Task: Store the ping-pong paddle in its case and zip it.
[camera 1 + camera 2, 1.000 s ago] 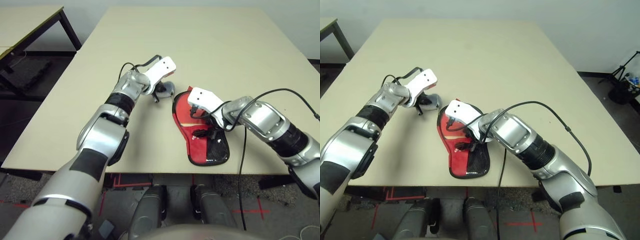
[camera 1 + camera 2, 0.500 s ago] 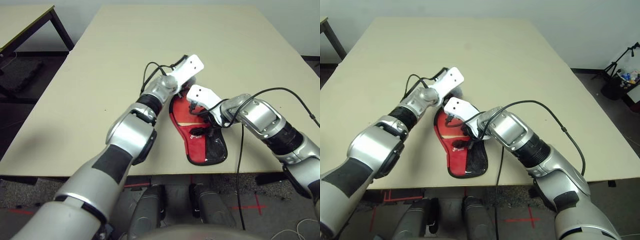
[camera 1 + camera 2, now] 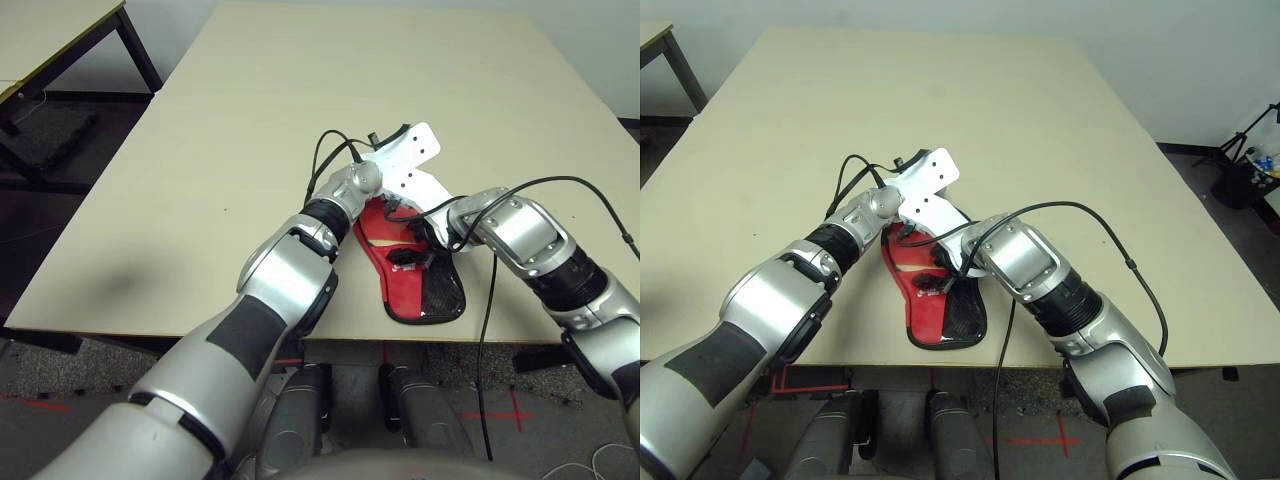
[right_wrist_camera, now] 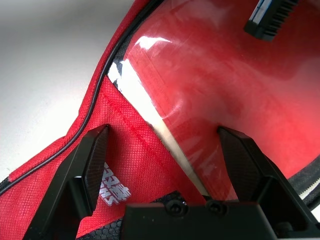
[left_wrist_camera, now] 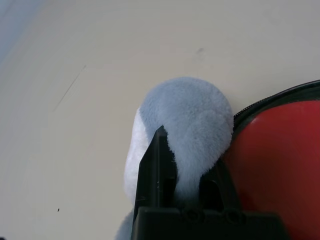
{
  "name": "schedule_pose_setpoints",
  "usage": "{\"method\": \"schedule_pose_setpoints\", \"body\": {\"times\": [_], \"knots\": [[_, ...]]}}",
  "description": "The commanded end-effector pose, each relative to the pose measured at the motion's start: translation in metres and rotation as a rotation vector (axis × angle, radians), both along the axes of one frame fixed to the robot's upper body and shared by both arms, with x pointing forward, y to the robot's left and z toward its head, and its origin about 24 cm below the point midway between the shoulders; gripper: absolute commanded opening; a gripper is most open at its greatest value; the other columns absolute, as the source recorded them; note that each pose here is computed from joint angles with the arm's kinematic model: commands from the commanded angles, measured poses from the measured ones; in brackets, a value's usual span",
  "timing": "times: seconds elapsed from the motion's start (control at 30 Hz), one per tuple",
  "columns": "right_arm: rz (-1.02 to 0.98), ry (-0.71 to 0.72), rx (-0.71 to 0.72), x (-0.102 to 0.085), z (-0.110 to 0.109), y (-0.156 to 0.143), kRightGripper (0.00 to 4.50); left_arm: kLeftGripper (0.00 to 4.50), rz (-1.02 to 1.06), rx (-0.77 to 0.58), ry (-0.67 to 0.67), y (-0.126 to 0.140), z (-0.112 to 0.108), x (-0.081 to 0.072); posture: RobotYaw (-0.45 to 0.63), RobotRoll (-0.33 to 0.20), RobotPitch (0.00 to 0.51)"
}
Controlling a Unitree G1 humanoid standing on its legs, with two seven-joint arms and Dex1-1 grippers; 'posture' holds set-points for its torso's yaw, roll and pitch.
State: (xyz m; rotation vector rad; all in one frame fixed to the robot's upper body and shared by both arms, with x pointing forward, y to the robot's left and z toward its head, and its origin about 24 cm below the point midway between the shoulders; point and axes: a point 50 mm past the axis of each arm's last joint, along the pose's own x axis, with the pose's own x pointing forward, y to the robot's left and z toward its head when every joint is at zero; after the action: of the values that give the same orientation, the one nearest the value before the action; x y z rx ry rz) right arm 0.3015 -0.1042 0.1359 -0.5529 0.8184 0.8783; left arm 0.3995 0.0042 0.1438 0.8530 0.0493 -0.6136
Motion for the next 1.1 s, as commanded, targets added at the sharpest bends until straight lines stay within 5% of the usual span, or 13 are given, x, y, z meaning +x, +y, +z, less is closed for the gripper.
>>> {"method": "schedule_pose_setpoints", "body": {"times": [0.03, 0.27, 1.1], "knots": [[0.001, 0.184, -0.040, -0.013, -0.048, 0.004, 4.50, 0.24, -0.116, -0.102, -0.124, -0.025, 0.037, -0.003, -0.08, 0.000, 0.207], [-0.055, 0.133, -0.015, 0.001, -0.048, 0.003, 4.50, 0.23, 0.014, -0.173, -0.115, 0.015, 0.049, 0.013, -0.04, 0.000, 0.209], [-0.188, 0.074, -0.031, 0.021, -0.048, -0.018, 4.50, 0.23, 0.093, -0.250, -0.034, 0.053, 0.034, 0.020, 0.02, 0.000, 0.235]]}}
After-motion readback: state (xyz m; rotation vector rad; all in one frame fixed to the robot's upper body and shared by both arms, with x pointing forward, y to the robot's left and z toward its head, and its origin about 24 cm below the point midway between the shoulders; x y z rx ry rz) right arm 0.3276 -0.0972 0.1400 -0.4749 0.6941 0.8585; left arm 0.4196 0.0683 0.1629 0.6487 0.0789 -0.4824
